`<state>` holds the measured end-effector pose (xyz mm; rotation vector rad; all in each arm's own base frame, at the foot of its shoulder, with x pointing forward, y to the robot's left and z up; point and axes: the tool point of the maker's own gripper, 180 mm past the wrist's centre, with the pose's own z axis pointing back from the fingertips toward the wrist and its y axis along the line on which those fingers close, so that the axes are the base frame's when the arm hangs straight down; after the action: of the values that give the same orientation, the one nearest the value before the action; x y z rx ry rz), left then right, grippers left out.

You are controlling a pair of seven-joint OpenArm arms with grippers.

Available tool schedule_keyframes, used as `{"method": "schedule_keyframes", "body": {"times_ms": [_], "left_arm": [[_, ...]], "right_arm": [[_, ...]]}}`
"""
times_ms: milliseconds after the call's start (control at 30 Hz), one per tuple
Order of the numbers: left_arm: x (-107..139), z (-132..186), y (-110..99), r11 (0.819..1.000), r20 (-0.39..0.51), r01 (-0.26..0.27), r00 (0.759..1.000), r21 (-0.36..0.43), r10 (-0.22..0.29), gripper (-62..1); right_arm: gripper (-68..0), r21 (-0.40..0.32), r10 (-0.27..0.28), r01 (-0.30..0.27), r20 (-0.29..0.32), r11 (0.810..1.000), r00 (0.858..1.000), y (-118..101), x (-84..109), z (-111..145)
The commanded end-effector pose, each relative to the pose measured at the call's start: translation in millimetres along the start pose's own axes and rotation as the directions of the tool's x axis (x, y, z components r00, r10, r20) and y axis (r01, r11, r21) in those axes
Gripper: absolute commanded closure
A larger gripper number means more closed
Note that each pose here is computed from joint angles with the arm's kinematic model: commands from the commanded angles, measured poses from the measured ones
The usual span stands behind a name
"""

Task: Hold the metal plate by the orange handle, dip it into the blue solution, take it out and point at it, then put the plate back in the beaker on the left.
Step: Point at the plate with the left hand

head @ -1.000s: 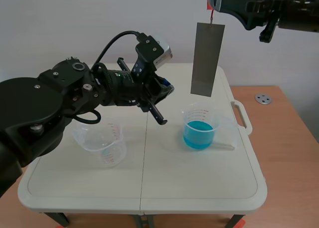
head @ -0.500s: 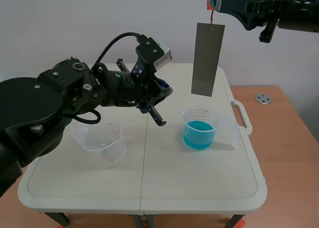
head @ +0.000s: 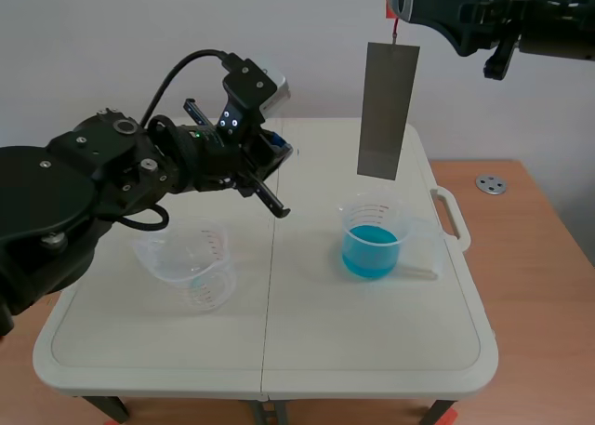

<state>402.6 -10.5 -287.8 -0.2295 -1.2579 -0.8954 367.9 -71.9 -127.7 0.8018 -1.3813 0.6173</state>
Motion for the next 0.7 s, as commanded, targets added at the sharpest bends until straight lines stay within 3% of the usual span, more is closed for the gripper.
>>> {"method": "schedule_keyframes", "body": {"times_ms": [0, 233, 400, 667], "left_arm": [[10.4, 12.2, 22.7, 0.998, 0.051, 0.005, 0.999, 0.069, -0.009, -6.0], [-5.2, 64.4, 68.0, 0.975, 0.059, 0.039, 0.997, 0.221, -0.053, -6.0], [-29.7, 107.1, 87.3, 0.956, -0.016, 0.089, 0.996, 0.280, -0.088, -6.0], [-80.3, 183.1, 105.2, 0.935, -0.180, 0.131, 0.981, 0.331, -0.074, -6.0]], "right_arm": [[-1.5, 0.014, 0.028, -0.029, 0.041, 0.999, 0.999, 2.1, 15.7, 1.0], [-1.5, 0.014, 0.028, -0.028, 0.041, 0.999, 0.999, 2.1, 15.4, 1.0], [-1.5, 0.008, 0.036, -0.037, 0.031, 0.999, 0.999, 1.0, 13.5, 0.9], [-1.5, -0.007, 0.023, -0.023, 0.018, 1.000, 1.000, 0.6, 0.6, 3.6]]}}
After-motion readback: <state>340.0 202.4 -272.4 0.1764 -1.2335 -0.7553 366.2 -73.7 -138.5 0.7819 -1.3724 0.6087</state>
